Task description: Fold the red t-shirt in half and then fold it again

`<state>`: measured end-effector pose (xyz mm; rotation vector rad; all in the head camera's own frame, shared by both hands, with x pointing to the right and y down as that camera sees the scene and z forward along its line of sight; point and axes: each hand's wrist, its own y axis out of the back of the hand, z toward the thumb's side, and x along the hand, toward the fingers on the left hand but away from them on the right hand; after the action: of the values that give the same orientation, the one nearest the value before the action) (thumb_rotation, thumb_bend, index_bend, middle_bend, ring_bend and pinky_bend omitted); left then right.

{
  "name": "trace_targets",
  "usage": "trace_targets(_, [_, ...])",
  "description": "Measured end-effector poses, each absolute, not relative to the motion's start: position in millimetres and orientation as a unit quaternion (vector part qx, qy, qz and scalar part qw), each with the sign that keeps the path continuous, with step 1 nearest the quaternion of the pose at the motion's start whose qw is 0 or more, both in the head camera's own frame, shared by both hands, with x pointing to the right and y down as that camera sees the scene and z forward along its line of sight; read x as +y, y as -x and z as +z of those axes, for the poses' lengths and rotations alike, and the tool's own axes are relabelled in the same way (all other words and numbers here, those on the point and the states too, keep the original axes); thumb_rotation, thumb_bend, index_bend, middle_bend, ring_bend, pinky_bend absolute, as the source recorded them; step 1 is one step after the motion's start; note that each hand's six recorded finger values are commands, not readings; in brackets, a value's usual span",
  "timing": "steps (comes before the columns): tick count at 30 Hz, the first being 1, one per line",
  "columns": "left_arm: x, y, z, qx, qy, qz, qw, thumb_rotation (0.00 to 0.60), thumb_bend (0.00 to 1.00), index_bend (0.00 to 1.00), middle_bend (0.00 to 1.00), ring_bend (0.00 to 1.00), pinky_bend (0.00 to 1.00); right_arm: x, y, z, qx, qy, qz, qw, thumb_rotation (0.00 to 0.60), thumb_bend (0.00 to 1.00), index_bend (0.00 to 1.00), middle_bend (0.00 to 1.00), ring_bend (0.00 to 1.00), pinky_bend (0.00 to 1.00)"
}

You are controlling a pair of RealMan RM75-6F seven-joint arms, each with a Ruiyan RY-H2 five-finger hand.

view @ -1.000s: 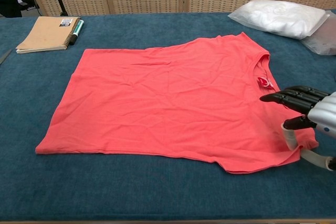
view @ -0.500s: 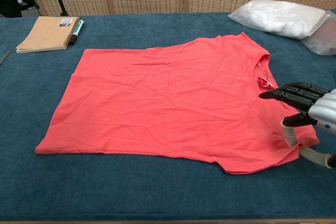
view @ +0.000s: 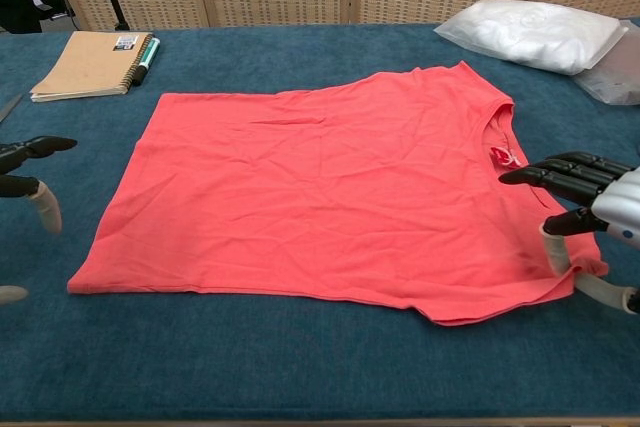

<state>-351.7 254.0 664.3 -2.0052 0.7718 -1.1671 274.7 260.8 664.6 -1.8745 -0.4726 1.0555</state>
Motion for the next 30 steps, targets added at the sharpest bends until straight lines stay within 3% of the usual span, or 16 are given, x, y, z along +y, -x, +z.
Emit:
trace_targets(18, [251, 320, 689, 0.274, 0.775, -0.461, 0.335, 0.6, 0.04, 0.52, 0.0, 0.0, 0.0, 259, -276, 664, -0.192, 0.756, 0.433, 0.453, 0.6, 0.5, 0.56, 0.07, 0.0, 0.0])
trace_targets(30, [254, 316, 697, 0.272, 0.779, -0.463, 0.323, 0.6, 0.26, 0.58, 0.0, 0.0, 0.0, 258, -276, 663, -0.194, 0.756, 0.432, 0.453, 0.6, 0.52, 0.56, 0.07, 0.0, 0.0])
